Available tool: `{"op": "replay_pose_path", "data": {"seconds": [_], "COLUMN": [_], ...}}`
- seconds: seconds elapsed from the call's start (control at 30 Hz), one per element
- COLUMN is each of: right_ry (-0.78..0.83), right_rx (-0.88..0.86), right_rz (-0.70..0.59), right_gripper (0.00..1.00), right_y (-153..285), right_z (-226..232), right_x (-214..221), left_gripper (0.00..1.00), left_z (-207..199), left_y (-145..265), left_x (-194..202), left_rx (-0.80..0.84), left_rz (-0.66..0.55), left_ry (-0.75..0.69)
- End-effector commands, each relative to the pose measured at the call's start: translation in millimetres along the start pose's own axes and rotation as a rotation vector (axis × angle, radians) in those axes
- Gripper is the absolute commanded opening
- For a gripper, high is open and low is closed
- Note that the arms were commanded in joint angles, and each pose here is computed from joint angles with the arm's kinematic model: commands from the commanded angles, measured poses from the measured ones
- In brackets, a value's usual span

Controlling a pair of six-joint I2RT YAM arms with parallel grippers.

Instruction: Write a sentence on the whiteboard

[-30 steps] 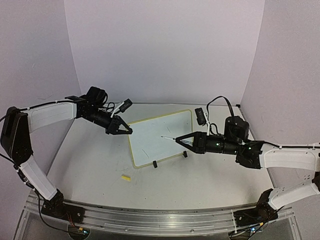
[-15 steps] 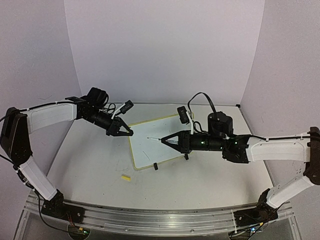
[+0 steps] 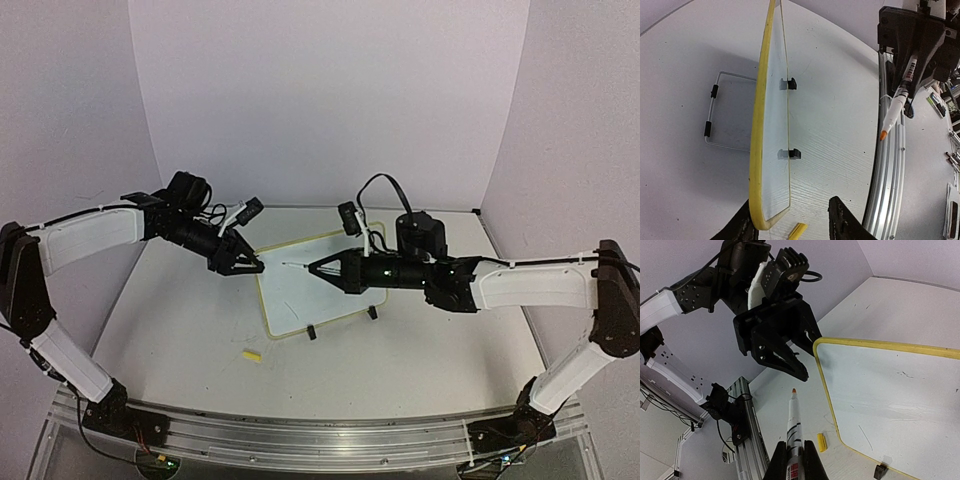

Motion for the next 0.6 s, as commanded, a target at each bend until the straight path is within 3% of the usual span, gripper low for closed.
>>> {"op": "replay_pose_path", "data": {"seconds": [0.0, 0.33, 0.57], "right_ry": [0.055, 0.056, 0.069], "right_rx": [-0.012, 0.014, 0.019], "right_rz": [-0.065, -0.029, -0.002], "right_gripper": [0.0, 0.0, 0.0], "right_y": [8.6, -4.7, -20.8], "right_z": [11.1, 4.1, 0.0], "right_x": [-23.6, -23.1, -22.1], "left_gripper": [0.49, 0.36, 0.18], "left_z": [-8.7, -3.8, -1.0], "left_y": [15.2, 18.7, 15.6], "left_x": [-9.5, -6.6, -6.1], "left_rx": [-0.063, -0.125, -0.122], "left_rz": [-0.043, -0.025, -0.024], "left_ry": [-0.066, -0.08, -0.086]}}
Point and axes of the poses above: each gripper's point midway between its finger pads, its own y axis back along the fingers, its own z axis along the line the jaws close on, x = y × z, the point moved 6 cm from there along y, back along the fingers, and after that the axes turned 6 degrees about y, right-handed, at the moved point
